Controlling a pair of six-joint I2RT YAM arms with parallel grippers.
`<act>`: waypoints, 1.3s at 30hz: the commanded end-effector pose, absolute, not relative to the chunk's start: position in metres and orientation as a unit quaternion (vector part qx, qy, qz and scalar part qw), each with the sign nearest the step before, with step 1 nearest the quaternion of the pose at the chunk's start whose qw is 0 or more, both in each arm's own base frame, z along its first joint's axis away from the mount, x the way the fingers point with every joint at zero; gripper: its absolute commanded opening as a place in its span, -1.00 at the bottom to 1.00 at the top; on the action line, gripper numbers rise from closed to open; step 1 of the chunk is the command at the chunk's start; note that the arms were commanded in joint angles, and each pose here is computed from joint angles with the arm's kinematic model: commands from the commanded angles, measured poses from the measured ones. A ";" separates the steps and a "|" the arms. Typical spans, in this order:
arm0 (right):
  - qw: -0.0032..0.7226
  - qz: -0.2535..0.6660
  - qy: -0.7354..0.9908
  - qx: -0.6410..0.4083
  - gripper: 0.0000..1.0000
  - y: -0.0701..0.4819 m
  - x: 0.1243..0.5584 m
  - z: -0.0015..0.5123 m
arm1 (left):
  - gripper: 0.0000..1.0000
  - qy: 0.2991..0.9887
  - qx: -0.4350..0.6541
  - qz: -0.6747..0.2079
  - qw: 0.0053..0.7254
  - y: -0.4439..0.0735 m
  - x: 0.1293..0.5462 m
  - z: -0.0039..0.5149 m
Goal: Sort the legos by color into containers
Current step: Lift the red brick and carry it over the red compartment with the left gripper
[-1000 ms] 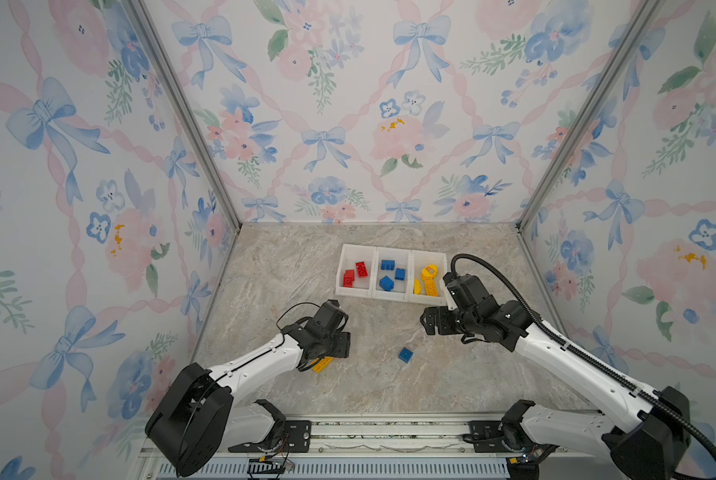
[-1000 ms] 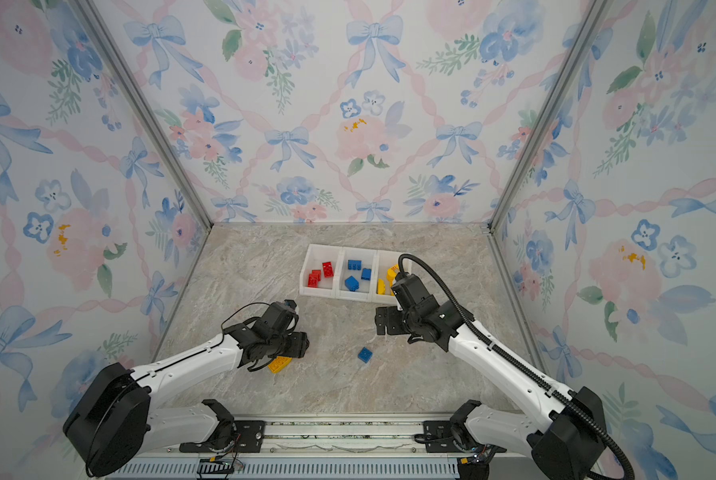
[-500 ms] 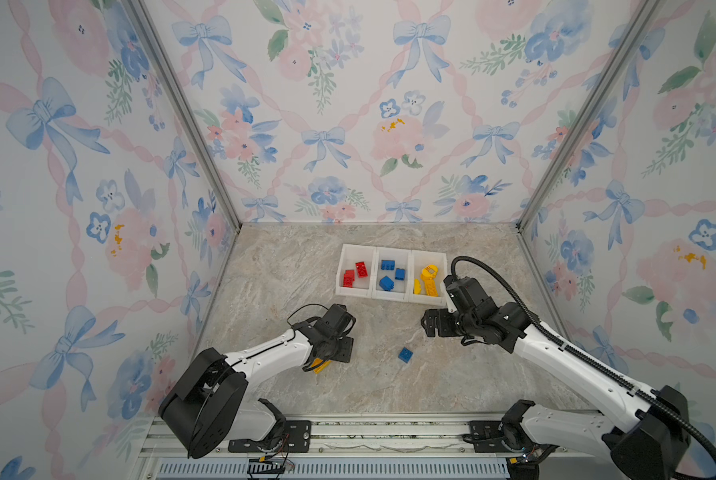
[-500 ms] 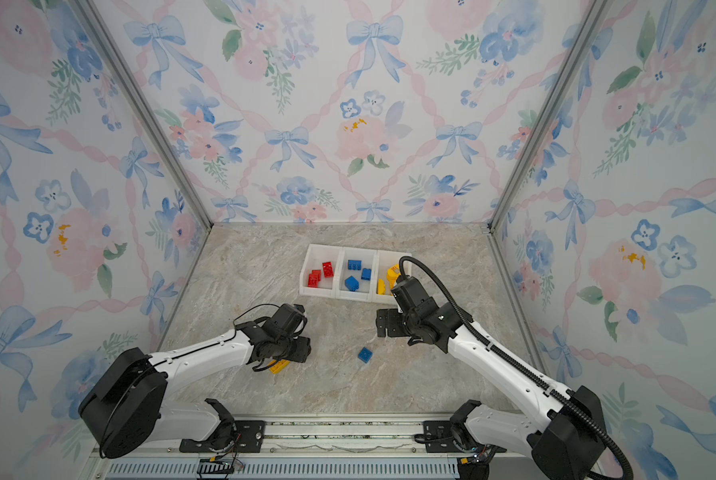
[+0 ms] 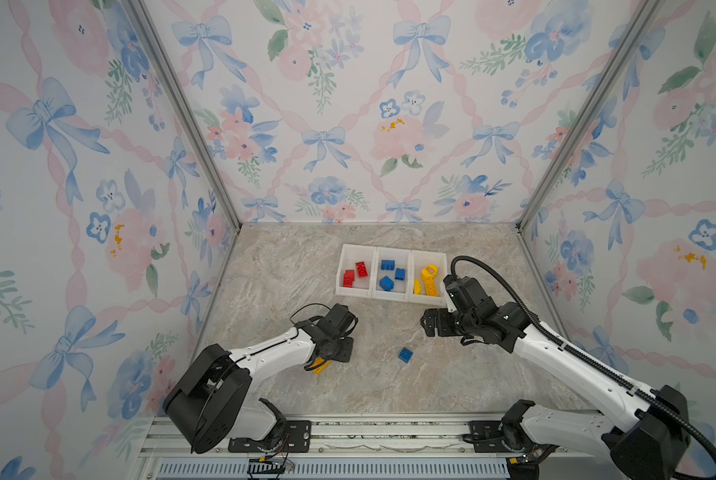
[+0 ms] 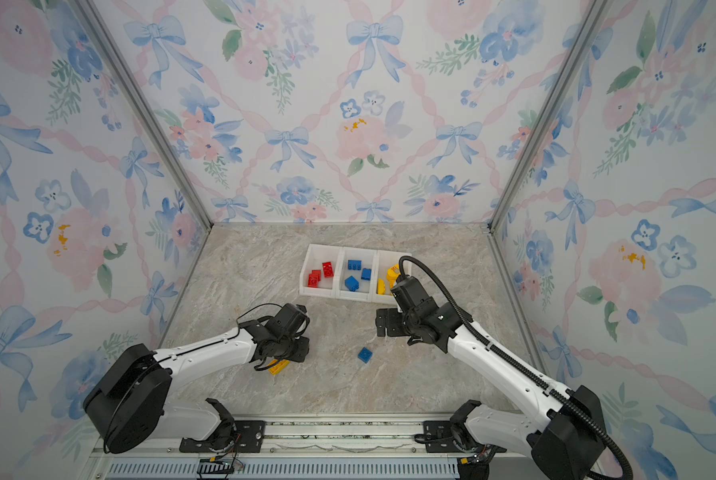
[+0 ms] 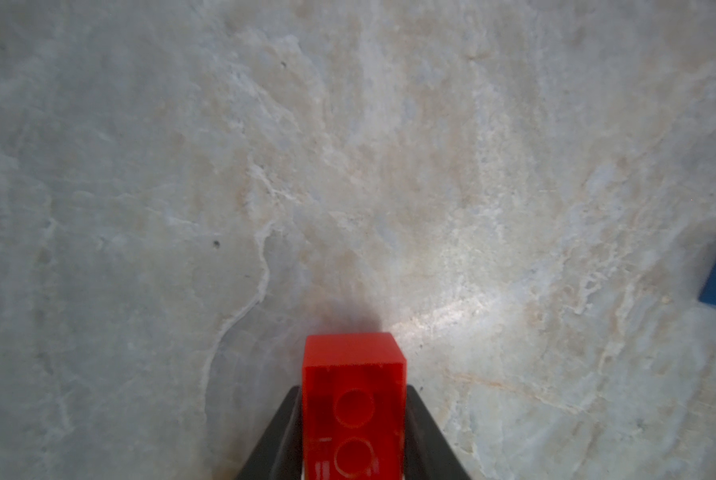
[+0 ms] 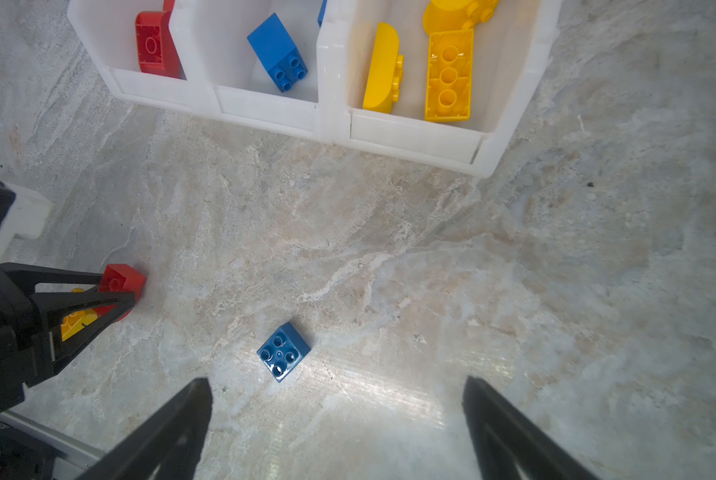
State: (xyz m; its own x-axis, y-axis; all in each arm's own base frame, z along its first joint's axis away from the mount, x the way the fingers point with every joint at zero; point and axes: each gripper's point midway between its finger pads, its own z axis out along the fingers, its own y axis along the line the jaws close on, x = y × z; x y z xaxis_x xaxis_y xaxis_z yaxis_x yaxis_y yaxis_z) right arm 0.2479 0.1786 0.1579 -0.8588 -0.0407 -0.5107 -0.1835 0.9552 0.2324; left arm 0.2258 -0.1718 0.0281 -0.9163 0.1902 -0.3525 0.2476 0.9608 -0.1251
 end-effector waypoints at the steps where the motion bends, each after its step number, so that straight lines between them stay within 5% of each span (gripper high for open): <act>1: 0.263 0.133 0.954 -0.058 0.94 0.181 0.250 0.157 | -0.38 0.976 0.117 -0.076 0.169 -0.173 0.227 0.029; 19: 0.266 0.134 0.953 -0.052 0.94 0.178 0.248 0.158 | -0.53 0.954 0.080 -0.120 0.263 -0.192 0.273 0.098; 39: 0.280 0.136 0.949 -0.049 0.94 0.174 0.250 0.169 | -0.58 0.934 0.076 -0.127 0.325 -0.230 0.390 0.137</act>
